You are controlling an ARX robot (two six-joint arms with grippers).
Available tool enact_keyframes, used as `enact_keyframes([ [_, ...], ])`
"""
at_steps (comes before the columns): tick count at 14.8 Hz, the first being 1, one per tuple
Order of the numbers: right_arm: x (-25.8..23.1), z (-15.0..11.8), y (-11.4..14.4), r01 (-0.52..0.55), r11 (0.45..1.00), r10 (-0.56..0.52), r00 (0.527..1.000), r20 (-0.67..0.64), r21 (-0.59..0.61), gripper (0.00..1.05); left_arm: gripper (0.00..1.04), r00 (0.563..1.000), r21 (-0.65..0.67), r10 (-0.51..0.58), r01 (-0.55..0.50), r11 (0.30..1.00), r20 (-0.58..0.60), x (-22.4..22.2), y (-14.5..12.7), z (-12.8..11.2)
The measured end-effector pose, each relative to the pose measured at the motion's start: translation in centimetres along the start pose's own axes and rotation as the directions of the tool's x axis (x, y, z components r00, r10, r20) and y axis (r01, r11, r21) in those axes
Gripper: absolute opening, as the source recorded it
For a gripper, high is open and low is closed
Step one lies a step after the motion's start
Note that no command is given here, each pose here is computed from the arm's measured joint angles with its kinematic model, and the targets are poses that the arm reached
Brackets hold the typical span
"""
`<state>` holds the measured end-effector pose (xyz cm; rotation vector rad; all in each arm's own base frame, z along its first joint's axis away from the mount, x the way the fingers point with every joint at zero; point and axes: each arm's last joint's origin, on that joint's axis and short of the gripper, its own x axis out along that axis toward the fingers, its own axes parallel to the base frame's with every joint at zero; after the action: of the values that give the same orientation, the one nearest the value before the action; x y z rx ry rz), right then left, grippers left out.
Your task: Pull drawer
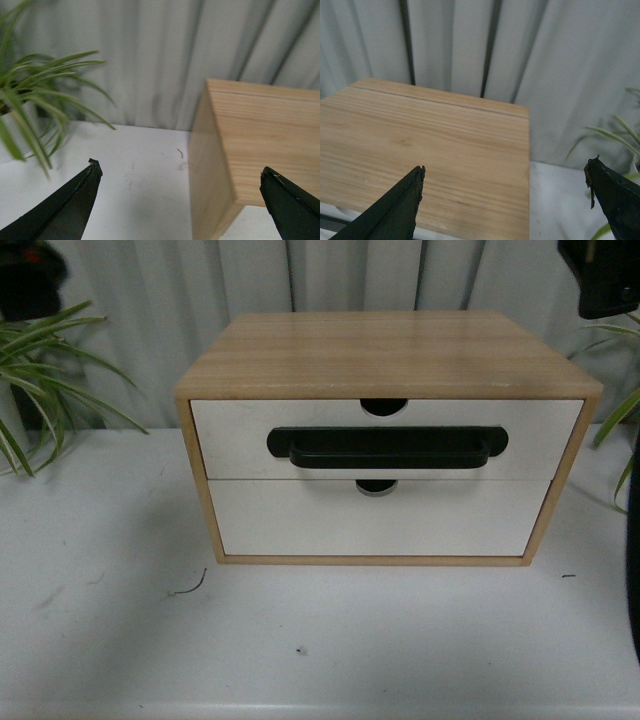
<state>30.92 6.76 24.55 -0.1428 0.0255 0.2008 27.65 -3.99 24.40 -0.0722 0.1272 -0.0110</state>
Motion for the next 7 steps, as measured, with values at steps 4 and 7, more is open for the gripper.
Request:
enact_keyframes([
  [4,1.0,1.5,0.2,-0.223,0.873,0.246,0.969,-0.005,-0.433,0.98,0.98,0.900,0.289,-0.387,0.432,0.854,-0.203,1.4,-5.2,0.2],
  [7,1.1,0.1,-2.1,-0.383,0.400,0.385,0.895,-0.227,-0.832,0.98,0.98,0.732,0.468,-0.504,0.681,0.564,-0.458,2.3,-8.5,0.6],
])
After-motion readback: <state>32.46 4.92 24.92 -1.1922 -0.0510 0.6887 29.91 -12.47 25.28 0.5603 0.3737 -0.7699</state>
